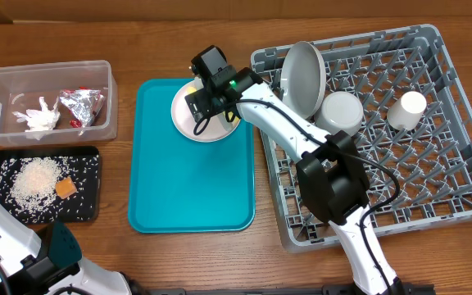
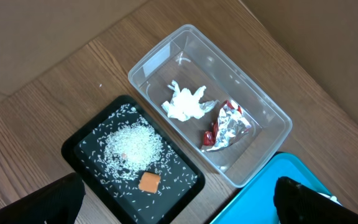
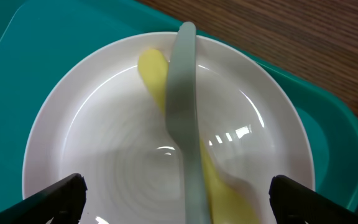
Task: Sort waste into correct bins and load items into the dishwasher rack
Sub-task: 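Grasp the gray knife, carry it right and insert it into the rack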
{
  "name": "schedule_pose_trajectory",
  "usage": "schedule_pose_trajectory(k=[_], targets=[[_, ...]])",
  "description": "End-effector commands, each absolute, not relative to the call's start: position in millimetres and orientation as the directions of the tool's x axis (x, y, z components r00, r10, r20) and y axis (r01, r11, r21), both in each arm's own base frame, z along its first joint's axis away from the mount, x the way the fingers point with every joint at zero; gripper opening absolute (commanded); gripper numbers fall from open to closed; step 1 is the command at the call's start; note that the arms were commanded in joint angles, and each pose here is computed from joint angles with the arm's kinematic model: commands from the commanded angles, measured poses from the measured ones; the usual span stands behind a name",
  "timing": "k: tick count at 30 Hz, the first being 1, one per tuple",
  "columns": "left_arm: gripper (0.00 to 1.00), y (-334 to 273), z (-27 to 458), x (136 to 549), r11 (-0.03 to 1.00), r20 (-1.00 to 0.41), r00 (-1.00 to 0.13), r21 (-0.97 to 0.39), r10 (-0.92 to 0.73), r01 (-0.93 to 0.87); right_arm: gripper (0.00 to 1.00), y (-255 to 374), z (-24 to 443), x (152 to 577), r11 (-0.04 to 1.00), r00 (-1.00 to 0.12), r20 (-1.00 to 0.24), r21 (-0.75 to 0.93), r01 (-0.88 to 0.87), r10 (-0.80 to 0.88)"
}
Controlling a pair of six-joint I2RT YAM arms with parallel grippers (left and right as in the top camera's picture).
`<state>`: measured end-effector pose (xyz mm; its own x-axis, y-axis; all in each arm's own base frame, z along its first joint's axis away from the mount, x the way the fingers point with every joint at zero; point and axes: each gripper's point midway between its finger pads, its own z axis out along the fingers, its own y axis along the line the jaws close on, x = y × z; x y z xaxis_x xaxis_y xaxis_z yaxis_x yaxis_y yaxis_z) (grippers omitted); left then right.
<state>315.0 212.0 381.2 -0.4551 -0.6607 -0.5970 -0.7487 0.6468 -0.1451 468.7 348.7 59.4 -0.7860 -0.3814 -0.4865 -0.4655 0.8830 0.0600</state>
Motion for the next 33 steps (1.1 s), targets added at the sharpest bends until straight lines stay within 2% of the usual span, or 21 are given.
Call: schedule_pose_trajectory(k=[1, 5, 11, 14, 20, 24, 30, 33], targets=[[1.0, 215, 377, 316, 0.644, -0.592, -0.462, -0.13, -0.66, -0.754, 0.97, 351, 39, 464, 0.881, -0.799, -0.457, 0.067, -0.468, -0.39], [1.0, 215, 377, 316, 0.644, -0.592, -0.462, -0.13, -0.66, -0.754, 0.93, 349, 22, 461, 0.882, -0.81, -0.43, 0.062, -0.468, -0.399], [1.0, 215, 377, 316, 0.644, -0.593, -0.462, -0.13, -0.66, -0.754, 0.79, 350, 15, 460, 0.881, -0.812, -0.421, 0.06, -0.469, -0.403], [1.0, 215, 377, 316, 0.644, -0.592, -0.462, -0.13, -0.66, -0.754, 0.6, 351, 16, 461, 0.881, -0.811, -0.425, 0.062, -0.469, -0.401], [1.0, 215, 377, 316, 0.644, -0.592, -0.462, -0.13, -0.66, -0.754, 0.39, 351, 15, 461, 0.882, -0.813, -0.424, 0.064, -0.467, -0.4], [1.0, 215, 377, 316, 0.644, -0.592, -0.462, -0.13, -0.66, -0.754, 0.27, 352, 16, 460, 0.881, -0.813, -0.424, 0.067, -0.468, -0.399], [1.0, 215, 377, 316, 0.644, -0.592, -0.462, -0.13, -0.66, -0.754, 0.18, 353, 18, 461, 0.88, -0.812, -0.426, 0.07, -0.469, -0.399], [1.0, 215, 377, 316, 0.644, -0.592, -0.462, -0.13, -0.66, -0.754, 0.1, 353, 22, 461, 0.881, -0.813, -0.425, 0.07, -0.469, -0.399]])
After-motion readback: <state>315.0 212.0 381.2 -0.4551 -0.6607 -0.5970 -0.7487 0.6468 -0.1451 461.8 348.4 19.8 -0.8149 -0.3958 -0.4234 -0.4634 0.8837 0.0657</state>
